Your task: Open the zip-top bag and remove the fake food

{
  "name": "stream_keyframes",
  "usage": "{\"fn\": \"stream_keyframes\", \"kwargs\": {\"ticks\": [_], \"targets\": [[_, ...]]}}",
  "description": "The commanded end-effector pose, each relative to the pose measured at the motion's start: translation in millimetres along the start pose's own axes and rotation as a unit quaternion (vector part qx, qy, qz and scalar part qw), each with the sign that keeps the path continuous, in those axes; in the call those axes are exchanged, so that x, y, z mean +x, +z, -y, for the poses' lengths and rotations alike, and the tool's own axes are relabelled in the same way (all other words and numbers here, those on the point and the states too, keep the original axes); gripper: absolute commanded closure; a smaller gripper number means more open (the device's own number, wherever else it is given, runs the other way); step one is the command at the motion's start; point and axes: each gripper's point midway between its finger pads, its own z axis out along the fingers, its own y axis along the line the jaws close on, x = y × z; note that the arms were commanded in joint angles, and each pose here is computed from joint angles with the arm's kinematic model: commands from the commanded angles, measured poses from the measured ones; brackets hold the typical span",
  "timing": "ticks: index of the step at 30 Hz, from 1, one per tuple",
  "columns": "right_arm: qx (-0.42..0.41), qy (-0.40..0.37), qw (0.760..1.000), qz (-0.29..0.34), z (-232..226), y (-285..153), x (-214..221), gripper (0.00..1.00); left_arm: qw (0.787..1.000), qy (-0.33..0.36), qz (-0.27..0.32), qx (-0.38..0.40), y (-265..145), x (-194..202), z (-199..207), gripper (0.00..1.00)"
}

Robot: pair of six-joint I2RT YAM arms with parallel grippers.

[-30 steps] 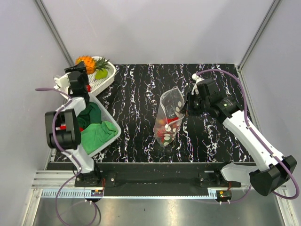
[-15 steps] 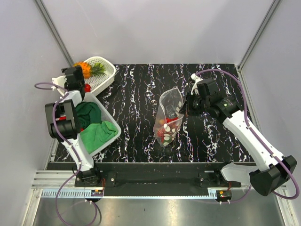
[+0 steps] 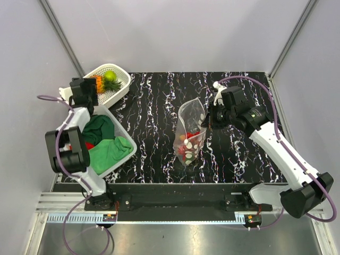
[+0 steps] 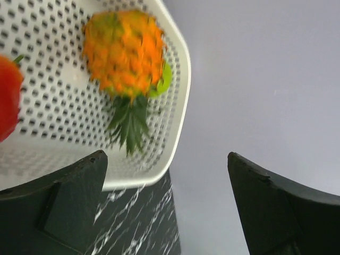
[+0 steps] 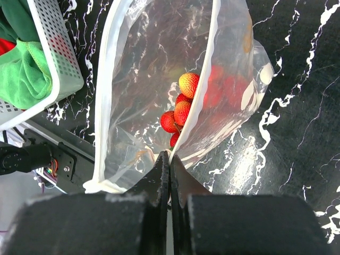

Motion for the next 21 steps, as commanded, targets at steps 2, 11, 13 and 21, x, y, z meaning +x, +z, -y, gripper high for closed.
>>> {"fn": "stream_keyframes", "kwargs": {"ticks": [2, 11, 13, 21], "targets": [[-0.014, -0.024, 0.999, 0.024, -8.4, -10.9, -16.8, 1.0, 0.983, 0.055, -0.156, 0.074, -88.1, 89.0, 31.7, 0.14], [-0.062, -0.046, 0.997, 0.006, -28.3, -3.3, -25.9, 1.0, 0.868, 0.294, -0.31, 0.253, -273.5, 216.8, 116.9, 0.43], [-0.087, -0.046, 0.995, 0.003, -38.4, -1.2, -29.4, 1.0, 0.827, 0.353, -0.334, 0.283, -314.9, 240.9, 126.4, 0.46], [-0.171, -0.063, 0.983, -0.017, -89.5, 5.2, -27.4, 1.0, 0.738, 0.482, -0.389, 0.267, -369.1, 288.6, 86.4, 0.6]]}}
